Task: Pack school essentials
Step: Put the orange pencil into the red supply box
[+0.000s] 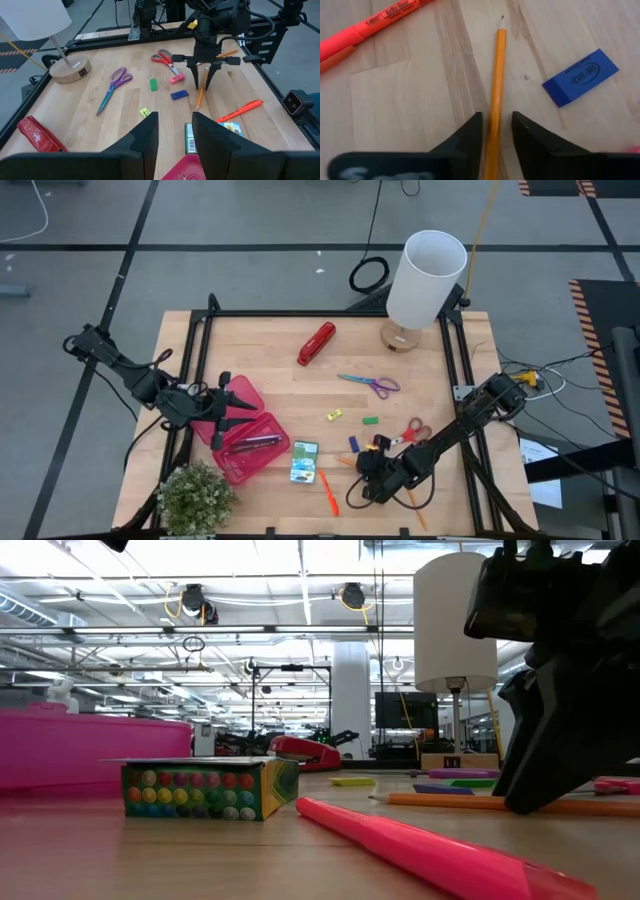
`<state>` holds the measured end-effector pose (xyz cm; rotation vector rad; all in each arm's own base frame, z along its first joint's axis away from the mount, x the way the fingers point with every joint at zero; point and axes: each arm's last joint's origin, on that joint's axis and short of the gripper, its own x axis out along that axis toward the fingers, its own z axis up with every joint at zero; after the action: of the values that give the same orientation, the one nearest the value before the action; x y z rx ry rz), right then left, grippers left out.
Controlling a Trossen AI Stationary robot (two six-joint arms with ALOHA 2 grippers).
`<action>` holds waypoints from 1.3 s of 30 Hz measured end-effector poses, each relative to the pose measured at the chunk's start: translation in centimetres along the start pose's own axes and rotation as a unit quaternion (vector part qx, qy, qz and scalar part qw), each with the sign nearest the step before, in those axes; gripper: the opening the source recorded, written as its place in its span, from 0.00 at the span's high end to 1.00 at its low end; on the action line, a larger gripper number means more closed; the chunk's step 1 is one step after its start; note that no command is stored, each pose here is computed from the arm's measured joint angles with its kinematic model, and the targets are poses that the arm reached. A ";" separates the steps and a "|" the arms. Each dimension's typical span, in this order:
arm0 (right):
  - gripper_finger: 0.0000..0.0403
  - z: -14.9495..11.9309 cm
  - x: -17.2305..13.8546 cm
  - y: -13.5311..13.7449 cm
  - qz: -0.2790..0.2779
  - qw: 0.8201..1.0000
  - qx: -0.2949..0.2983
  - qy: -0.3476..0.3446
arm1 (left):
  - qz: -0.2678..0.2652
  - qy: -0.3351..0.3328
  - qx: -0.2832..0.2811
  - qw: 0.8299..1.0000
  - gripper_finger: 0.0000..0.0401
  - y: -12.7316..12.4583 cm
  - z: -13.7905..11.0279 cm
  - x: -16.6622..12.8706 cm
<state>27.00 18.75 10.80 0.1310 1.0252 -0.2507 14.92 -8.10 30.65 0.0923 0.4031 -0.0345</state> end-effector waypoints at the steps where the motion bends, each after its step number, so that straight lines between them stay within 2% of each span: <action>1: 0.80 0.0 0.0 0.0 -0.001 1.000 -0.003 0.001 | 0.000 0.000 0.000 1.000 0.70 0.0 0.0 0.0; 7: 0.95 -0.1 0.1 0.0 0.002 1.000 -0.021 0.003 | 0.000 0.000 0.000 1.000 0.70 0.0 0.0 0.0; 10: 0.98 0.0 0.1 0.2 0.013 0.999 -0.031 0.000 | 0.000 0.000 0.000 1.000 0.70 0.0 0.0 0.0; 22: 0.97 1.7 -1.8 -0.1 0.046 0.998 -0.027 -0.038 | 0.000 0.000 0.000 1.000 0.70 0.0 0.0 0.0; 32: 0.97 5.2 -2.0 -0.5 0.089 0.987 -0.028 -0.132 | 0.000 -0.001 0.000 1.000 0.70 0.0 0.0 0.0; 39: 0.97 8.2 -2.1 -1.1 0.121 0.967 -0.041 -0.219 | 0.000 -0.001 -0.001 1.000 0.70 0.0 0.0 0.0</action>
<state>32.43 16.15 16.76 0.1177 0.5717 -0.0099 14.92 -8.10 30.67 0.0912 0.4018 -0.0345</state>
